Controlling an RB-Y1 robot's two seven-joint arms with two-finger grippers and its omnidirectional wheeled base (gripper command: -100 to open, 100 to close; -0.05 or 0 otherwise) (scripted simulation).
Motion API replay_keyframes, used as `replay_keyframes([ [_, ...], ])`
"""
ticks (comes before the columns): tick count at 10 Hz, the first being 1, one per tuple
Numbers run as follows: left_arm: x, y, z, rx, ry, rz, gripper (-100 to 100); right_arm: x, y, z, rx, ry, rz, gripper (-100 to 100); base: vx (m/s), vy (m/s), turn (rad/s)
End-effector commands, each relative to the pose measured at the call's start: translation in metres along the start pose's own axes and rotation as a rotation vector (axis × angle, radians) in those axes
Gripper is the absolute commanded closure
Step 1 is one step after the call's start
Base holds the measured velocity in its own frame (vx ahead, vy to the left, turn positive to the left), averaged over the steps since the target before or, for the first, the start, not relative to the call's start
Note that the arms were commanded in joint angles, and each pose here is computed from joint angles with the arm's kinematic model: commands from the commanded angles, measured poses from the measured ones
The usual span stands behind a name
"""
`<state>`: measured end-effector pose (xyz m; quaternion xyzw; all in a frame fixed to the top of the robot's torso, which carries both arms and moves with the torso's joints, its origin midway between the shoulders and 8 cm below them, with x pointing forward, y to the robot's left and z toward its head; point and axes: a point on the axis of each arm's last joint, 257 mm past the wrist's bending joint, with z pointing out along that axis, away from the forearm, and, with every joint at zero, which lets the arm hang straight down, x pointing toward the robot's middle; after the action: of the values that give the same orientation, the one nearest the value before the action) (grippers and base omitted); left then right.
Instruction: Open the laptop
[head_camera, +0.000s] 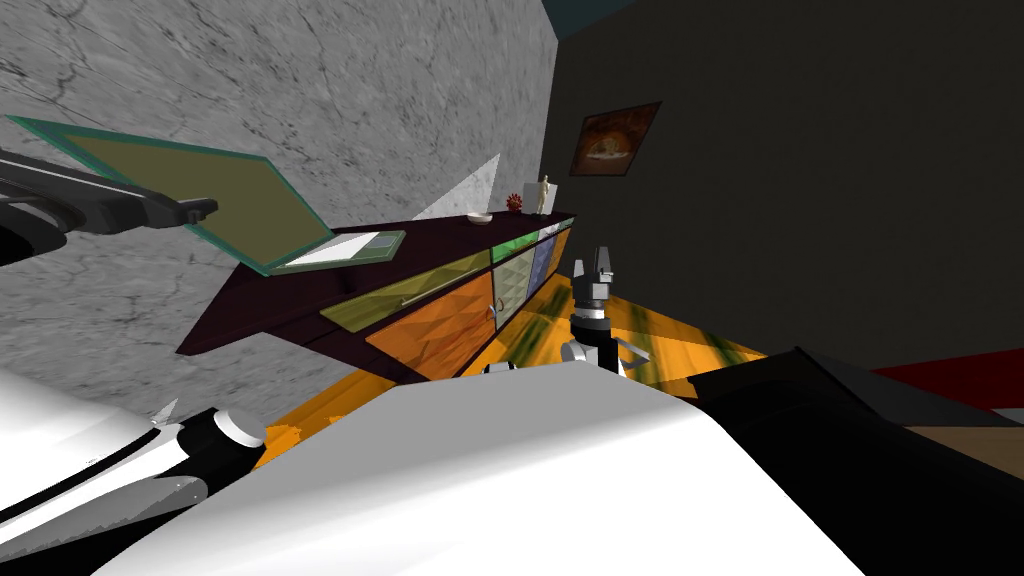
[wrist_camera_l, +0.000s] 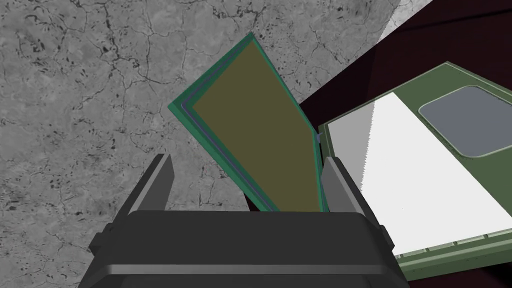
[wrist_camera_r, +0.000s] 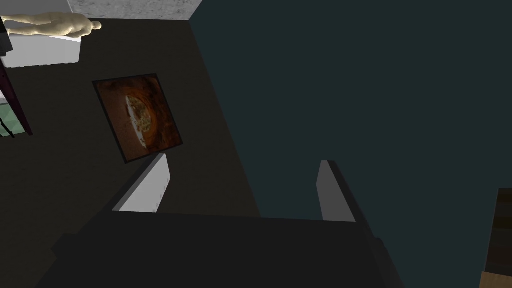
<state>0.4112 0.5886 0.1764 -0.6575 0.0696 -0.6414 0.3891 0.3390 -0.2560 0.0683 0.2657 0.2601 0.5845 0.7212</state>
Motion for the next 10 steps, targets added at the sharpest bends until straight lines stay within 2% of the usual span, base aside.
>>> replay_keyframes([
  [1, -0.018, 0.018, 0.001, -0.055, -0.055, -0.043, -100, 0.0, 0.0, 0.0, 0.0, 0.0, 0.0, 0, -0.009, 0.04, 0.009],
  [2, -0.028, 0.026, 0.001, -0.081, -0.081, -0.063, -100, 0.0, 0.0, 0.0, 0.0, 0.0, 0.0, 0, -0.003, 0.037, 0.012],
  [3, -0.023, 0.022, 0.0, -0.065, -0.064, -0.05, -100, 0.0, 0.0, 0.0, 0.0, 0.0, 0.0, 0, 0.0, 0.016, 0.003],
  [5, -0.023, 0.021, -0.001, -0.066, -0.069, -0.053, -100, 0.0, 0.0, 0.0, 0.0, 0.0, 0.0, 0, 0.086, 0.037, -0.019],
  [6, -0.023, 0.02, -0.001, -0.066, -0.07, -0.054, 100, 0.0, 0.0, 0.0, 0.0, 0.0, 0.0, 0, 0.01, 0.008, 0.016],
  [7, -0.02, 0.023, 0.001, -0.059, -0.061, 0.024, 100, 0.0, 0.0, 0.0, 0.0, 0.0, 0.0, 0, 0.003, 0.001, 0.021],
  [10, -0.017, 0.031, 0.003, -0.056, -0.049, 0.141, 100, 0.0, 0.0, 0.0, 0.0, 0.0, 0.0, 0, -0.022, -0.038, -0.024],
])
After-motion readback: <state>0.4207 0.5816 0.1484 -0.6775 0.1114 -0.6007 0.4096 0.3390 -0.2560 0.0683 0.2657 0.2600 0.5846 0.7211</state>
